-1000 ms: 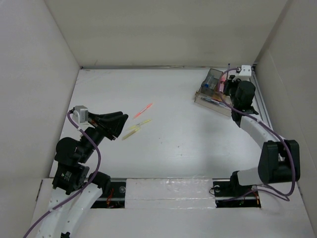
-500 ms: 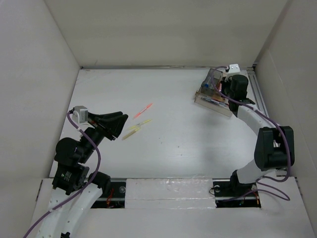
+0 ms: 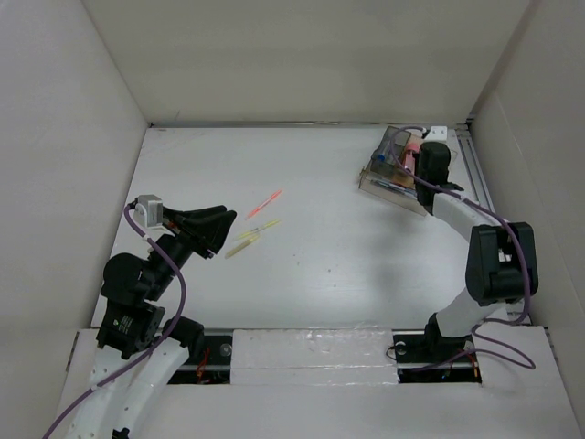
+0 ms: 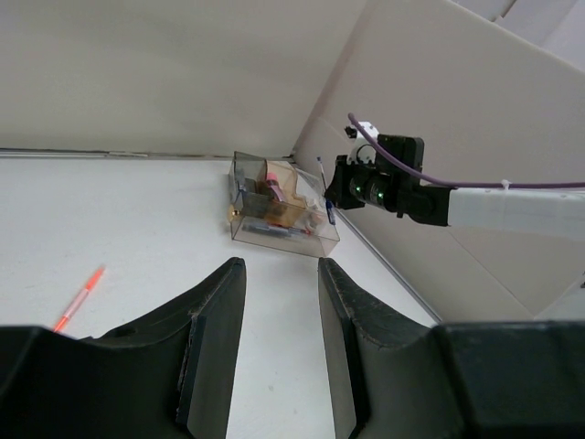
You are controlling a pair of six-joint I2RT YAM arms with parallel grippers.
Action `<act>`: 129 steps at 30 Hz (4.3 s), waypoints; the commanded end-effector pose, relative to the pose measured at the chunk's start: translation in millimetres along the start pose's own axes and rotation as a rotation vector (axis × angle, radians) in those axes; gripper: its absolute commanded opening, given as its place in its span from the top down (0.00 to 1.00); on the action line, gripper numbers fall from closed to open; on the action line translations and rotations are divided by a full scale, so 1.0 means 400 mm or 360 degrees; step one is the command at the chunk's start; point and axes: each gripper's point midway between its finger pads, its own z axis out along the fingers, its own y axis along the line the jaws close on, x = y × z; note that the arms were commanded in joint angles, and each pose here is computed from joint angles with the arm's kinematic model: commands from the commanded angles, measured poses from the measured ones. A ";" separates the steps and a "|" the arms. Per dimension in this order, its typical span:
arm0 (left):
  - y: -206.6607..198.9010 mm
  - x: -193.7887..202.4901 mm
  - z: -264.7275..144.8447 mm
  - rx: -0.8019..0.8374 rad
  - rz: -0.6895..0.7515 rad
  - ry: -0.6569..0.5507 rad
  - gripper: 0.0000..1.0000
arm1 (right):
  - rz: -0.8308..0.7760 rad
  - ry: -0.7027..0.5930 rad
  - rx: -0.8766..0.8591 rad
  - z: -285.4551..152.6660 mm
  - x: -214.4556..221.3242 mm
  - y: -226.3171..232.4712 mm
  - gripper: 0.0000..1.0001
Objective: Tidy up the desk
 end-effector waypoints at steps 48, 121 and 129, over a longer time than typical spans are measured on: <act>-0.012 -0.029 0.004 0.0030 0.0037 -0.0068 0.67 | 0.0357 -0.0013 0.0706 -0.043 0.027 -0.151 0.99; -0.539 0.981 0.871 0.0450 0.0566 0.0778 0.58 | 0.0634 -0.1409 -0.1360 -1.301 -0.446 -0.246 0.96; -0.524 1.069 0.867 0.0550 0.0546 0.0809 0.53 | 0.0736 -0.1150 -0.1053 -1.129 -0.376 -0.232 0.89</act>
